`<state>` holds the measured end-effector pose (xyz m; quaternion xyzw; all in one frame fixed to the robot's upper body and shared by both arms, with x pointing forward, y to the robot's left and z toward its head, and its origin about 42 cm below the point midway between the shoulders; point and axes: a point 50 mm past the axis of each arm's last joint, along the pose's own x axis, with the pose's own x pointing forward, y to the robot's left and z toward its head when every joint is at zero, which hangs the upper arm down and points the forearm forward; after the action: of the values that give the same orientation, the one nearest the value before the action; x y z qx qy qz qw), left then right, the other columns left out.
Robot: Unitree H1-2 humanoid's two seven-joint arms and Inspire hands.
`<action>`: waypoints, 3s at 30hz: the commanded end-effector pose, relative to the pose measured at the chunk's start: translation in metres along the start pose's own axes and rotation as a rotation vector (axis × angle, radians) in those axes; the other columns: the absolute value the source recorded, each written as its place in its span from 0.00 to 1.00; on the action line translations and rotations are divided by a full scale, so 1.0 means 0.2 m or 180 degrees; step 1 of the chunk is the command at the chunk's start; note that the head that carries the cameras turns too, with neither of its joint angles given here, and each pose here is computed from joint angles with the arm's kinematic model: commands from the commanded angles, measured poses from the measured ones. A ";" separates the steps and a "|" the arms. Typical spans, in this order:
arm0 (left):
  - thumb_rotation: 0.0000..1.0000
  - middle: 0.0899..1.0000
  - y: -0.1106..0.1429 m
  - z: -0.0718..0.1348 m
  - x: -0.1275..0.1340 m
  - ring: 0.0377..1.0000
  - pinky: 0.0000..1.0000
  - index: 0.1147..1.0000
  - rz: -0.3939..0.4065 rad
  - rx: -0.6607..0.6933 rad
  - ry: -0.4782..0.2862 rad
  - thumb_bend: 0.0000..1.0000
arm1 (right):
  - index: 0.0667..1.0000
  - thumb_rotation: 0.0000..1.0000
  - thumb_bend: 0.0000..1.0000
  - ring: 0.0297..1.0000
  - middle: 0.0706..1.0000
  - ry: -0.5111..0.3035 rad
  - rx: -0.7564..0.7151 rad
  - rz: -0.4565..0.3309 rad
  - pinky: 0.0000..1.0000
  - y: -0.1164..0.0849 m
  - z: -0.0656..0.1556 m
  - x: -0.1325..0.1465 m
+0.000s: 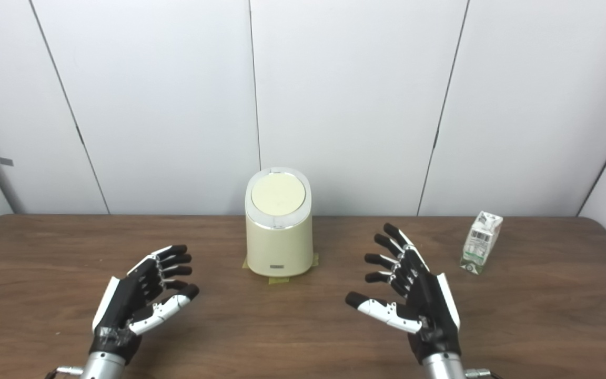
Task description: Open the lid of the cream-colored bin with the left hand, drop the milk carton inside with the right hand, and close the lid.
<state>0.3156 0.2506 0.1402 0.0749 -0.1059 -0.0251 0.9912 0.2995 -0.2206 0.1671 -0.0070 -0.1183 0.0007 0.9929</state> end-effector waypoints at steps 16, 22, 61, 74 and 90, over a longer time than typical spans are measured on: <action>0.21 0.72 0.00 0.05 0.07 0.70 0.61 0.74 0.0001 0.0003 -0.0325 0.71 | 0.89 0.14 0.78 0.72 0.85 -0.0297 -0.0013 0.0059 0.58 0.03 0.05 0.03; 0.26 0.80 -0.08 0.09 0.09 0.77 0.68 0.84 0.0297 -0.0030 -0.0376 0.69 | 0.88 0.14 0.78 0.73 0.84 -0.0276 0.0000 0.0051 0.57 0.03 0.04 0.05; 0.37 1.00 -0.38 0.70 0.91 1.00 0.94 1.00 0.0210 0.1026 -0.0462 0.96 | 0.88 0.17 0.77 0.71 0.85 -0.0258 0.0008 0.0063 0.55 0.05 0.06 0.03; 0.31 1.00 -0.40 0.64 1.01 1.00 1.00 1.00 0.0209 0.1630 -0.0365 1.00 | 0.86 0.17 0.77 0.71 0.83 -0.0276 0.0034 0.0038 0.56 0.10 0.10 0.02; 0.25 1.00 -0.40 0.54 1.02 1.00 1.00 1.00 0.0137 0.1869 -0.0237 1.00 | 0.85 0.20 0.76 0.69 0.83 -0.0310 0.0118 0.0001 0.56 0.17 0.14 0.03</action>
<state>0.4805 0.1506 0.2412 0.3495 -0.0962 0.0133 0.9319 0.2938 -0.1898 0.1736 0.0096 -0.1223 -0.0007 0.9924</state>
